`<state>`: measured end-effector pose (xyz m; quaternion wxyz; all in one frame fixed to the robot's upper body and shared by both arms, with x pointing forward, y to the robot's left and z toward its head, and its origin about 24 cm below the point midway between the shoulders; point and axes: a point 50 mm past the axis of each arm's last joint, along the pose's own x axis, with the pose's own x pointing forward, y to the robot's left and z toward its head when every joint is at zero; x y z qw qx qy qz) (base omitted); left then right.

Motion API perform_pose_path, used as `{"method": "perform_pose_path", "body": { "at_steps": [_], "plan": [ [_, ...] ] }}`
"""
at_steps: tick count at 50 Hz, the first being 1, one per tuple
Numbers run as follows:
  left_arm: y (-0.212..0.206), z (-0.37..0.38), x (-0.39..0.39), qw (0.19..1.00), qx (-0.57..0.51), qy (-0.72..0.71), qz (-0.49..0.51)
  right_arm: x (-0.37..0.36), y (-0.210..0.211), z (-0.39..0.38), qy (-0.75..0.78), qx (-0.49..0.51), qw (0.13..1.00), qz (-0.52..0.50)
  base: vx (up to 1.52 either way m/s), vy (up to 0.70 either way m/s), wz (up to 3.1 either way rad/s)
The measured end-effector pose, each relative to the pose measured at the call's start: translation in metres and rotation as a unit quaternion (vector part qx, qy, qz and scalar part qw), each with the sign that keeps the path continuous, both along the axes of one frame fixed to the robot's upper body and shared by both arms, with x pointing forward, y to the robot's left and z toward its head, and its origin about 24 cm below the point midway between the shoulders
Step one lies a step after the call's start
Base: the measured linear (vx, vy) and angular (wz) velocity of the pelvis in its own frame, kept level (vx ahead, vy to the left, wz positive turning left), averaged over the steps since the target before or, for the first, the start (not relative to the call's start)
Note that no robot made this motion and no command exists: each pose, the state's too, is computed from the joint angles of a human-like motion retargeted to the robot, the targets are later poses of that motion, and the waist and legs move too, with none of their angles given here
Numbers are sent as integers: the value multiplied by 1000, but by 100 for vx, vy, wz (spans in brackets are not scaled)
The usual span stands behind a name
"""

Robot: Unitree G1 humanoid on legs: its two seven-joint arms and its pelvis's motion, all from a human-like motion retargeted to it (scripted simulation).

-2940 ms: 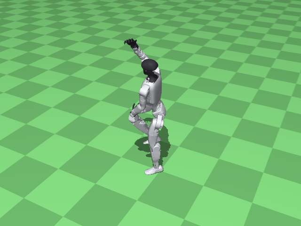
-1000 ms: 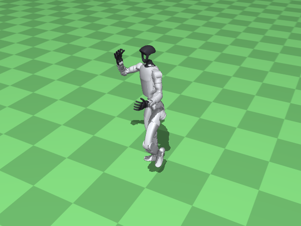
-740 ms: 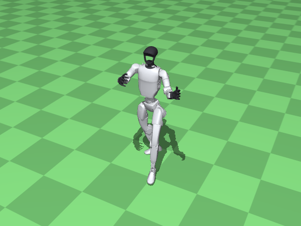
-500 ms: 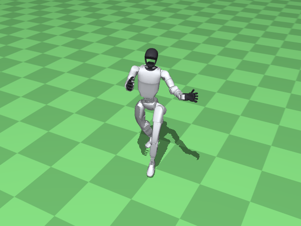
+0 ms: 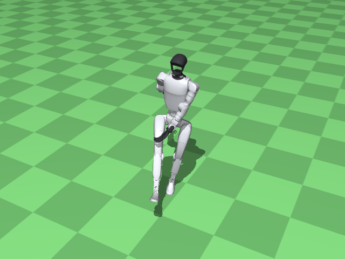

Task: Kungfu

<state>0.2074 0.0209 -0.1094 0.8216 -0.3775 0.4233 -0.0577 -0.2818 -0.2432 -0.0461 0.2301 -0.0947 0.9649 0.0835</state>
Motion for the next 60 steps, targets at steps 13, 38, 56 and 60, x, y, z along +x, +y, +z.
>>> {"method": "perform_pose_path", "body": {
  "at_steps": [13, 38, 56, 60],
  "plan": [
    [0, 19, 7, 915, 97, -223, -322, -43, 10, 42, -34, -104, 972, -206, 34, -23, -13],
    [57, 449, 131, 274, 473, -832, -99, 508, -2, 103, -950, -69, 214, 219, 55, -32, 71],
    [35, 583, 86, 163, 445, -874, 109, 600, -130, 134, -913, -303, 239, -132, 11, -54, 199],
    [29, 573, 94, 194, 425, -883, 52, 594, -145, 138, -910, -287, 265, -136, -16, -19, 109]
  ]
}}
